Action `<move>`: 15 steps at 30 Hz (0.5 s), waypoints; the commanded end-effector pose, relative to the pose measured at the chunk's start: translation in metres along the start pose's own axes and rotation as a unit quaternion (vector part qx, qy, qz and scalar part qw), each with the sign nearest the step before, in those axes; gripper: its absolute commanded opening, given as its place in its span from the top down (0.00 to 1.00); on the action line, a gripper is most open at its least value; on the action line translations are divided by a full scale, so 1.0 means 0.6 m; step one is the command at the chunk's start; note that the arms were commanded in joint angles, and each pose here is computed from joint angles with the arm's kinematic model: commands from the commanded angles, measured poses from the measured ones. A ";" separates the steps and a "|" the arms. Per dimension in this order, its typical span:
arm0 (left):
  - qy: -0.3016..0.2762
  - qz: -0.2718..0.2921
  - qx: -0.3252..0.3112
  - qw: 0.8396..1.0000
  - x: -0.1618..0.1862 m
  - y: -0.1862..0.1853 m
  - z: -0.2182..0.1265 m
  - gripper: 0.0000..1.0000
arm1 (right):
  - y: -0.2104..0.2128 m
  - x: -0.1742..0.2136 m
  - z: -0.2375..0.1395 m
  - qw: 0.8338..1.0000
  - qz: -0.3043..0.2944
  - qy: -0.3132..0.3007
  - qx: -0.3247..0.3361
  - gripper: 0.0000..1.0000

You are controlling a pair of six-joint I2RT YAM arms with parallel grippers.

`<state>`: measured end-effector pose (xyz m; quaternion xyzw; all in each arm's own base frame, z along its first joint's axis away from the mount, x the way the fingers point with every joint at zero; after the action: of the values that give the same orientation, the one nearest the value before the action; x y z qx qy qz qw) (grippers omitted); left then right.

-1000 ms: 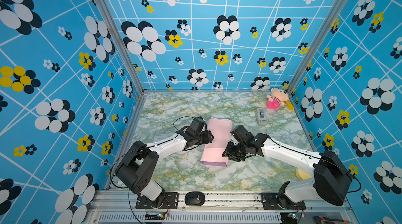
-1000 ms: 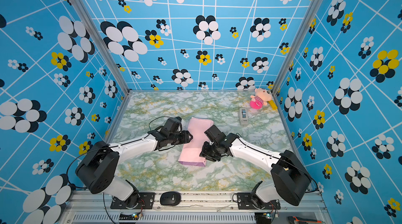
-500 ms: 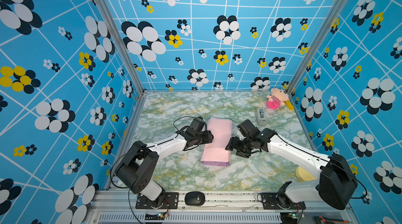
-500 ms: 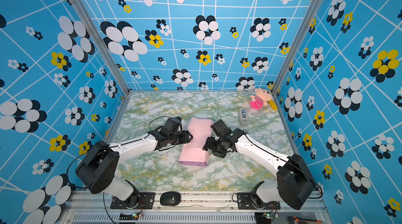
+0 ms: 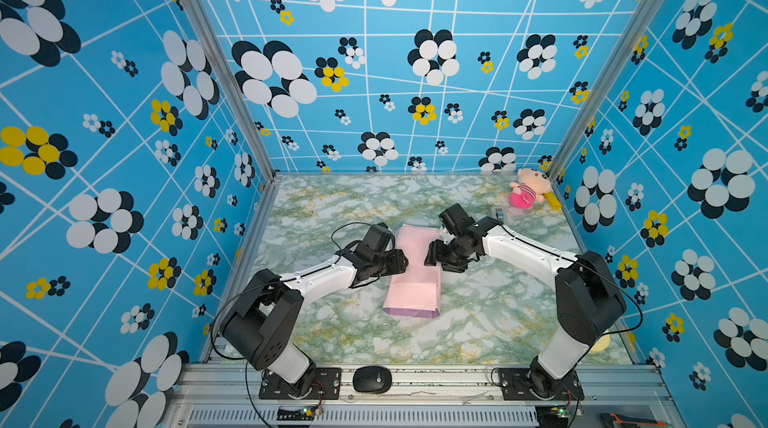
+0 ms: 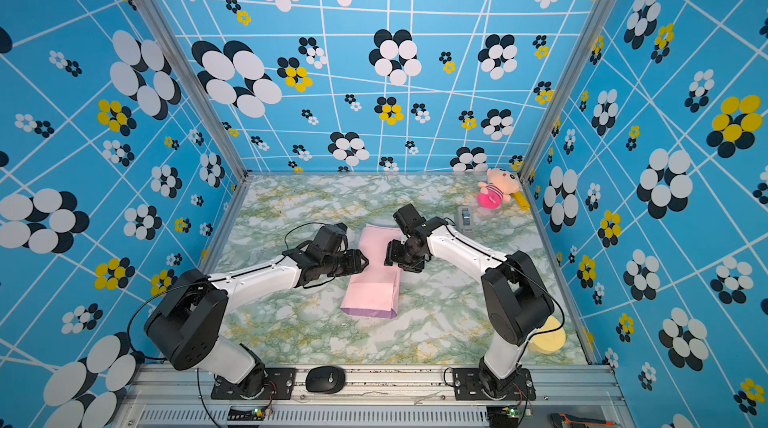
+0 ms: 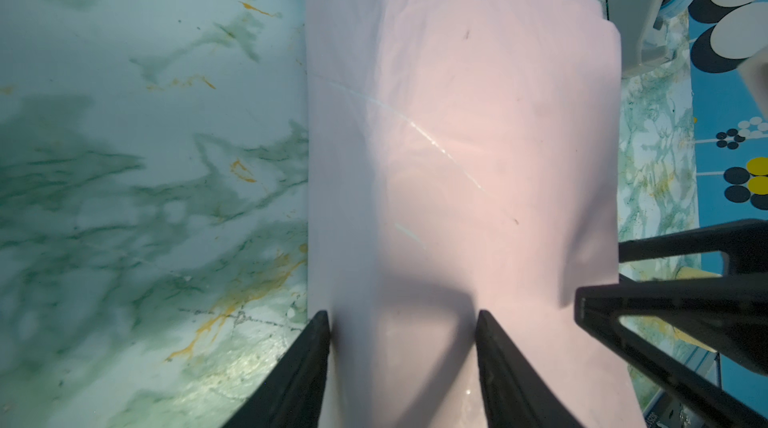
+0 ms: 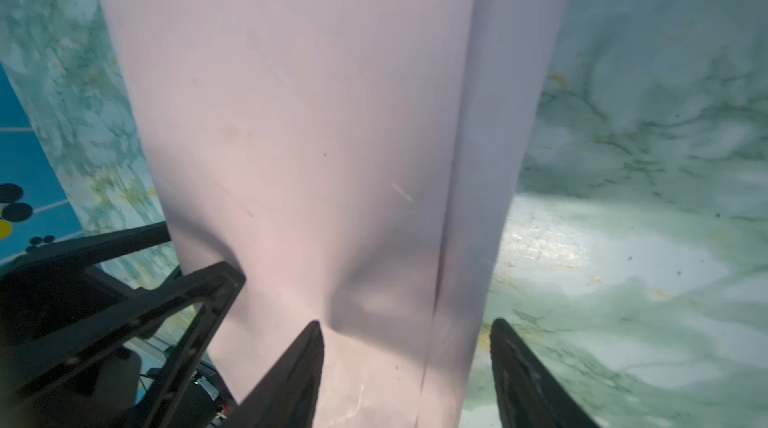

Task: Wrap the gift box in paper

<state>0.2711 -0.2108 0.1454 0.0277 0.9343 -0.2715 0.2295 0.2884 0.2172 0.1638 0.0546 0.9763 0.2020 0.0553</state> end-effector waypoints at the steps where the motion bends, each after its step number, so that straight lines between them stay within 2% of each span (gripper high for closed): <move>1: 0.025 -0.004 -0.022 0.999 0.017 0.011 0.010 0.43 | 0.008 -0.007 0.001 1.000 -0.015 0.003 -0.012 0.45; 5: 0.016 -0.006 -0.016 1.000 0.008 0.006 0.000 0.41 | -0.005 -0.005 0.010 1.000 -0.016 0.005 0.014 0.61; 7: 0.010 -0.012 -0.008 1.000 -0.001 0.004 -0.009 0.36 | -0.010 -0.003 0.015 1.000 -0.016 0.010 0.020 0.66; 10: -0.009 -0.021 0.012 1.000 -0.013 0.001 -0.031 0.29 | -0.010 -0.003 0.018 1.000 -0.020 0.012 0.018 0.70; 15: -0.038 -0.024 0.049 0.998 -0.023 -0.007 -0.054 0.27 | -0.006 -0.009 0.018 1.000 -0.022 0.012 0.007 0.70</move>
<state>0.2732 -0.1984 0.1689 0.0066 0.9220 -0.2974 0.2477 0.2932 0.2197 0.1636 0.0365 0.9745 0.2134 0.0591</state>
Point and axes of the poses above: each gripper's point midway between its finger pads, its own z axis out along the fingers, its own y axis along the line the jaws close on, x = y × z, the point moved 9 cm from there along -z, back along the fingers, and after that the axes turned 4 degrees about z, right-handed, at the moved point
